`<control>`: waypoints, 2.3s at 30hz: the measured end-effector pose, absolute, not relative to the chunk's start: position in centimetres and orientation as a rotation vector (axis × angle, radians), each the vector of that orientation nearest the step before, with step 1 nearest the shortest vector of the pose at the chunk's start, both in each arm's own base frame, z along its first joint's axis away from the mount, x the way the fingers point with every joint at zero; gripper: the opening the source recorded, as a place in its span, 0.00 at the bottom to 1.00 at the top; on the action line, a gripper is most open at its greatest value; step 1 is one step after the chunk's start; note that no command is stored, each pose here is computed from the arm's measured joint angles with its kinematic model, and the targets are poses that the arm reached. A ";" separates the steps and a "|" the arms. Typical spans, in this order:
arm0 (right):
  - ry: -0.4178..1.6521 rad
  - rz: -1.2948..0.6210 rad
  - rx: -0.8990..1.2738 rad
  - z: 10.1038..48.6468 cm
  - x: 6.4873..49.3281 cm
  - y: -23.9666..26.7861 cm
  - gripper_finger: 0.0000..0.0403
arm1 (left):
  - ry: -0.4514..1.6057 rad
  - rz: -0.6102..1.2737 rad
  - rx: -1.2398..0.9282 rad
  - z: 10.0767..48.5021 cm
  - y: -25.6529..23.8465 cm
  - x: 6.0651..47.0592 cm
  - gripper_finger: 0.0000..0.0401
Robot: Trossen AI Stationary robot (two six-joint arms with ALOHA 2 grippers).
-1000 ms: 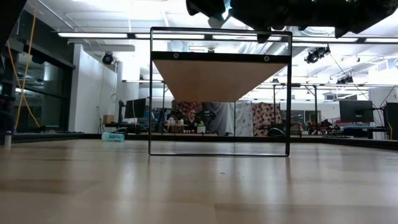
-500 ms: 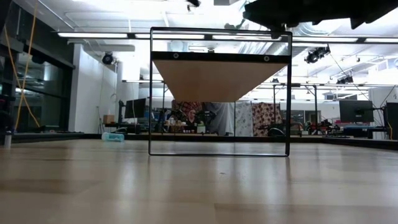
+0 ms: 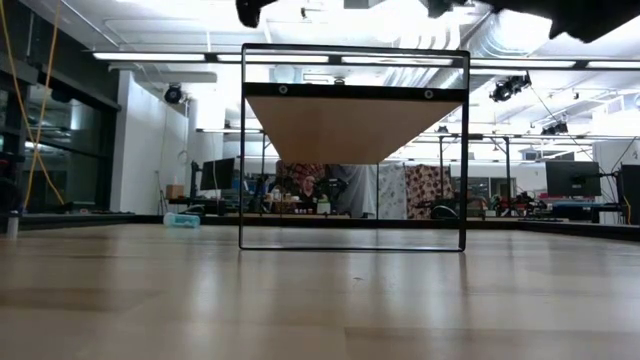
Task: Pick and place medicine bottles onto shelf by color
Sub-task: Put the transparent blue pill bottle on the shelf
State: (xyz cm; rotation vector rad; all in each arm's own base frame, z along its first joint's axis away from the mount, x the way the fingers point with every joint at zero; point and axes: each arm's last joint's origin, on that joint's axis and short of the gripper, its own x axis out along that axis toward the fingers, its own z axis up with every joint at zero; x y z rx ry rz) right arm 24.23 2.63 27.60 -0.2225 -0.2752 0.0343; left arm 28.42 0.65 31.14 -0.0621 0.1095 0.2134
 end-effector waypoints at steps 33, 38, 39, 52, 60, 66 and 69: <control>-0.650 -0.076 -0.314 30.9 34.9 0.1 0.22 | -0.685 0.126 -0.263 29.3 2.7 29.0 0.46; -0.617 -0.065 -0.316 30.9 35.2 0.1 0.22 | -0.711 0.149 -0.261 29.9 3.2 29.1 0.46; -0.616 -0.064 -0.317 30.9 35.2 0.1 0.22 | -0.715 0.152 -0.263 30.0 3.3 29.1 0.46; -0.648 -0.098 -0.335 31.1 35.0 -0.9 0.22 | -0.760 0.195 -0.280 30.3 3.6 28.8 0.43; -0.651 -0.096 -0.321 31.7 35.1 -2.3 0.22 | -0.771 0.184 -0.335 30.4 3.7 28.8 0.32; -0.657 -0.048 -0.301 32.2 35.4 -2.6 0.22 | -0.777 0.170 -0.348 30.5 3.6 28.7 0.31; -0.656 -0.052 -0.299 32.3 35.4 -2.7 0.22 | -0.779 0.170 -0.348 30.5 3.6 28.7 0.32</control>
